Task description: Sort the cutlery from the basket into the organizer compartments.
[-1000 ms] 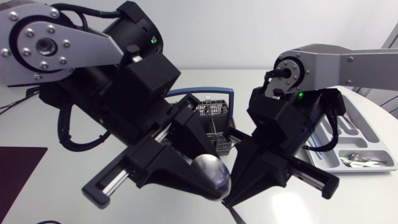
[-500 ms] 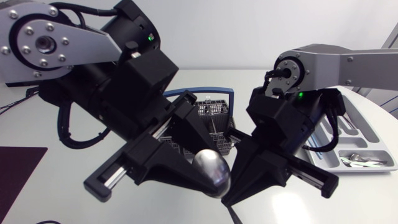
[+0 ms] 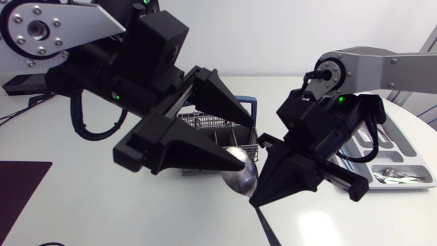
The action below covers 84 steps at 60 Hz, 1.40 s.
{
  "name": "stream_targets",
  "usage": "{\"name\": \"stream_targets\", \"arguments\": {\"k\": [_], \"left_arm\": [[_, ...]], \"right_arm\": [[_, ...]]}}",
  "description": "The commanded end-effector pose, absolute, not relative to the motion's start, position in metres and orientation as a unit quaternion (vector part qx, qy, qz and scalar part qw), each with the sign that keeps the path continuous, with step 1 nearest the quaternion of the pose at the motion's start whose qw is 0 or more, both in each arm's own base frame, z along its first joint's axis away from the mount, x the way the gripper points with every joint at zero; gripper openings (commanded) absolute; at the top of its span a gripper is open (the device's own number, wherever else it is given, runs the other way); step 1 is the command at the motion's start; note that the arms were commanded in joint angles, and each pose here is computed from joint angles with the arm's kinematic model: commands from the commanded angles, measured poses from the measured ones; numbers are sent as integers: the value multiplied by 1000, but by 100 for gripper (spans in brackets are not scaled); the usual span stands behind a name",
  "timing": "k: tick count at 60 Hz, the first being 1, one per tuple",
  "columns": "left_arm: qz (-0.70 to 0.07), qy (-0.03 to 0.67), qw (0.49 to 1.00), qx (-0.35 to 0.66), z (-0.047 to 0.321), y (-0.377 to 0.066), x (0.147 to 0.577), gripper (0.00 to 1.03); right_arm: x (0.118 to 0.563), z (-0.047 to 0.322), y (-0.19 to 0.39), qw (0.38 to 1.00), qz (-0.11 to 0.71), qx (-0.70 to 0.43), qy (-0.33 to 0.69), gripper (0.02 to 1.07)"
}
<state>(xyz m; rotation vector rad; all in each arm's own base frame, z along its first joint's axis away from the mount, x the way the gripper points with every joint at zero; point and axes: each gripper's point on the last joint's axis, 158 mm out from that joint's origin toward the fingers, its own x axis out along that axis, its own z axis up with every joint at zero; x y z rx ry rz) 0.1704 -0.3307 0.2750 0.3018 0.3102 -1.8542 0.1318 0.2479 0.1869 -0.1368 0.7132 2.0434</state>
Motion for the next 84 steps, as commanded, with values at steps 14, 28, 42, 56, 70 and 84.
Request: {"name": "stream_targets", "arguments": {"k": [14,28,42,56,70,84], "left_arm": [[-753,144,629,125,279,-325,193,98],[-704,163,678,136,268,-322,221,98],[-656,176,717,157,251,-313,243,98],[-628,174,740,168,249,-308,250,98],[-589,171,767,188,248,-298,263,98],[-574,173,776,196,244,-293,263,98]], "right_arm": [[176,167,229,533,783,-49,317,8],[230,133,205,612,706,-83,347,8],[290,107,167,703,598,-117,367,8],[331,93,128,763,510,-138,374,8],[383,95,78,827,394,-155,369,8],[432,103,17,879,269,-143,368,8]]}}
